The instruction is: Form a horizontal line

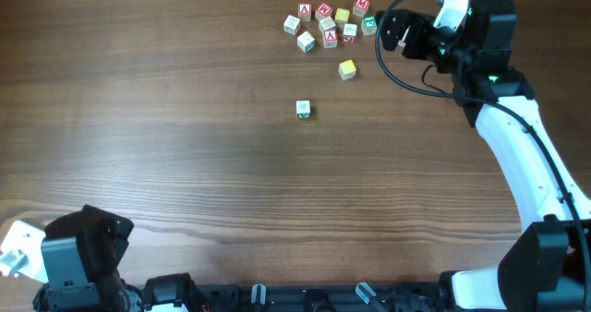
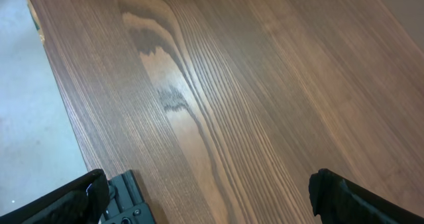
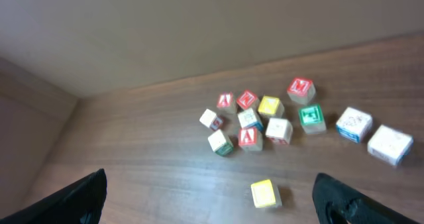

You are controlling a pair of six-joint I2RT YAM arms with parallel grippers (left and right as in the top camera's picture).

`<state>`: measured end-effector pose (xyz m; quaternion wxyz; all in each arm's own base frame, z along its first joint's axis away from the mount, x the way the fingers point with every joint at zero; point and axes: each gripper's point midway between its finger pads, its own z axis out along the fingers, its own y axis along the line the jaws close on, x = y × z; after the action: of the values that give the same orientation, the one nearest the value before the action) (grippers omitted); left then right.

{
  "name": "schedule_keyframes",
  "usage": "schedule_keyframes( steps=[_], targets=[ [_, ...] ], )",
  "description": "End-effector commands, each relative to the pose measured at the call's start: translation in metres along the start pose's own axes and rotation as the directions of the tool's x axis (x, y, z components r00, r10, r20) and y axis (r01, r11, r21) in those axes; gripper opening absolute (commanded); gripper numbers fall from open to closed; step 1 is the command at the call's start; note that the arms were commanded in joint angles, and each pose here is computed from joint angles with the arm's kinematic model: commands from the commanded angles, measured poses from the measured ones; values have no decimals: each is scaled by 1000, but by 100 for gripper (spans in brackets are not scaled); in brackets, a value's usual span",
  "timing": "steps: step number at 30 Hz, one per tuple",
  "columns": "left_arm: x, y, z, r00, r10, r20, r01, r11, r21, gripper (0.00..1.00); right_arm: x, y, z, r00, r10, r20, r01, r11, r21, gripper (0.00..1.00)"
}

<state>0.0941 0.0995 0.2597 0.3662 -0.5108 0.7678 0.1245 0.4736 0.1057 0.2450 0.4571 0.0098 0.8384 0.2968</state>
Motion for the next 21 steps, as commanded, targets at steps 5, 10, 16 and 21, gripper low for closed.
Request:
schedule_keyframes(
  steps=[5,10,16,21],
  targets=[
    [-1,2,0,1000,-22,9,22,1000,-6,100,11,15,67,980,-175,-98,186,976,117,99],
    [-1,2,0,1000,-22,9,22,1000,-6,100,81,-42,140,945,-211,-248,270,935,231,100],
    [-1,2,0,1000,-22,9,22,1000,-6,100,154,-73,170,875,-255,-411,360,911,201,99],
    [-1,2,0,1000,-22,9,22,1000,-6,100,167,-81,165,853,-243,-462,372,903,213,71]
  ],
)
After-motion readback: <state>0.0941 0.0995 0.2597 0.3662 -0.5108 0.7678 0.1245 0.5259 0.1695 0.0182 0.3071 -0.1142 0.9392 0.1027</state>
